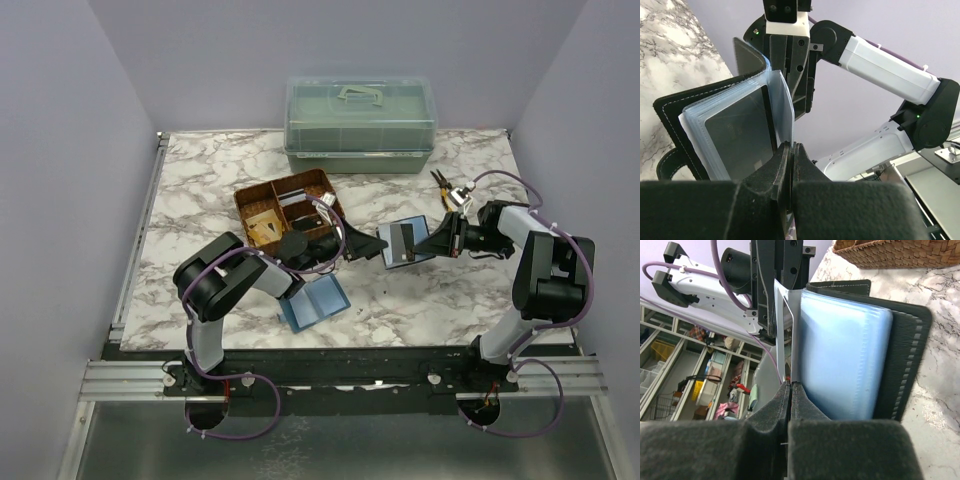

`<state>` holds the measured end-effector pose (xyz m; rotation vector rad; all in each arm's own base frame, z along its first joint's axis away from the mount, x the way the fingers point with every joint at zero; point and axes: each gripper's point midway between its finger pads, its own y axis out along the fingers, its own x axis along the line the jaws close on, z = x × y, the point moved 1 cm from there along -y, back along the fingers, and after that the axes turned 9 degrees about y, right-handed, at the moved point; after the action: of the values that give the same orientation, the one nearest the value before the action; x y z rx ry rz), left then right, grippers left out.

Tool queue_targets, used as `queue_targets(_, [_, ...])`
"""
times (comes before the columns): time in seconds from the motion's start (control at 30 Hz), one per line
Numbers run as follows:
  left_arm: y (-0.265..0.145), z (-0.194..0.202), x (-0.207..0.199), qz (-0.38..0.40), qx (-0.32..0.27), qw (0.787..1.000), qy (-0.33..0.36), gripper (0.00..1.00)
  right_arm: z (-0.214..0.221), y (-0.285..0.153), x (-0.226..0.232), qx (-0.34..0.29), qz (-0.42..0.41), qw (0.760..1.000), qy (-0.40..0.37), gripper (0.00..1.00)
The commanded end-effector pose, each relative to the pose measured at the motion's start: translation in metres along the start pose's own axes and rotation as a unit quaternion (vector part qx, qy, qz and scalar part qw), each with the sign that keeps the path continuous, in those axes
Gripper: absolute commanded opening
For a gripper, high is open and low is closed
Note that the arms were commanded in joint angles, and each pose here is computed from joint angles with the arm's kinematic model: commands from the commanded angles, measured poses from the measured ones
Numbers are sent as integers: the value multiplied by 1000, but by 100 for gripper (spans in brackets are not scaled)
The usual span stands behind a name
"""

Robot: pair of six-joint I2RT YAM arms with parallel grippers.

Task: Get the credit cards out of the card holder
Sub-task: Remove the credit card from the card holder.

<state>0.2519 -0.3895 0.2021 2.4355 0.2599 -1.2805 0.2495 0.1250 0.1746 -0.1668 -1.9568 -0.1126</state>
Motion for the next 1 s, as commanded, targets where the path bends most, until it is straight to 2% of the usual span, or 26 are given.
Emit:
queue_targets(0.0, [3, -18, -37, 73, -24, 997, 27, 3, -11, 0, 10, -21, -21, 999, -29, 0])
queue_targets(0.23, [-4, -16, -30, 63, -21, 997, 25, 1, -18, -9, 9, -41, -16, 999, -23, 0])
queue_targets(0.97, [-34, -15, -12, 11, -21, 999, 29, 0, -16, -10, 7, -37, -8, 999, -36, 0])
